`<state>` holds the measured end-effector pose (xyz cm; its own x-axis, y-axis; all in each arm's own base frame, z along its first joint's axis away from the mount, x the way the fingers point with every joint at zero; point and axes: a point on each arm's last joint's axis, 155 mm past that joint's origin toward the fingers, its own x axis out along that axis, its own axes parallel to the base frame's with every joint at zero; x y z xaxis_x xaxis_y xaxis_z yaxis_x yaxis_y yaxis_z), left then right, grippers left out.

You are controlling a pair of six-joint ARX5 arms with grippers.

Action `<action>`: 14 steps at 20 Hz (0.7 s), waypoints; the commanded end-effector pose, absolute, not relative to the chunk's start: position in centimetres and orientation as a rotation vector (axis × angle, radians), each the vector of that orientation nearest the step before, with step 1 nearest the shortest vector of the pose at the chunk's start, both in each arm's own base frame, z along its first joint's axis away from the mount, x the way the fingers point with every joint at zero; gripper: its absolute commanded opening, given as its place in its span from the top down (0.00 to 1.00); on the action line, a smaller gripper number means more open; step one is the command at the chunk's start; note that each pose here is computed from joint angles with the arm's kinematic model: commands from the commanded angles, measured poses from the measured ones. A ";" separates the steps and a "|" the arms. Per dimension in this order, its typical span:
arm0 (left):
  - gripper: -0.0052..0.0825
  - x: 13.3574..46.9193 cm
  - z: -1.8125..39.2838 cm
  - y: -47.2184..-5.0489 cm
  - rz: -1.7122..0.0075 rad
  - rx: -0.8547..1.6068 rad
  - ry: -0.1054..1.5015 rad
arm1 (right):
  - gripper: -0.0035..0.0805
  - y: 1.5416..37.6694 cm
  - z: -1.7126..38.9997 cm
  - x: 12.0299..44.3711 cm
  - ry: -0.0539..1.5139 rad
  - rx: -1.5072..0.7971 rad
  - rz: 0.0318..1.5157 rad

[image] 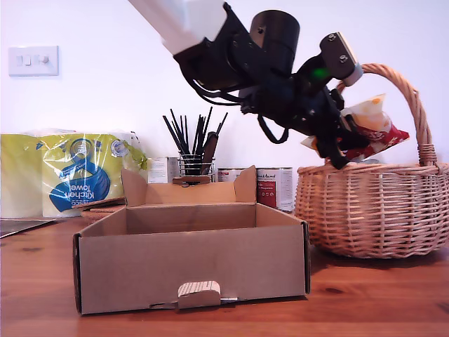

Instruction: Move the bags of Easter eggs from the cardboard box on the left into the woven basket on the right side.

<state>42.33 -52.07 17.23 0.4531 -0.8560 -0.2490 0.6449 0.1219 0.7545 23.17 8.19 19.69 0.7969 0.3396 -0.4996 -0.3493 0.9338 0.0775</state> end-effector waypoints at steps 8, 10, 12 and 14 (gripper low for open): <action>0.41 42.9 13.4 -52.1 -1.127 0.967 -0.193 | 0.97 8.4 20.5 23.2 0.511 -0.016 0.378; 0.41 43.9 14.6 -51.8 -1.055 0.987 -0.184 | 0.97 8.4 20.5 23.3 0.514 -0.017 0.378; 0.41 44.0 15.5 -51.2 -1.042 1.002 -0.128 | 0.97 8.4 20.2 23.4 0.524 -0.020 0.378; 0.41 42.7 16.1 -50.6 -1.087 1.019 -0.068 | 0.97 8.5 19.9 23.5 0.538 -0.021 0.378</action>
<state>43.39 -50.74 15.65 0.5200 -0.7561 -0.3973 0.6864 0.0930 0.7213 23.38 8.24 19.27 0.7879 0.3376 -0.5151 -0.3481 0.9341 0.0796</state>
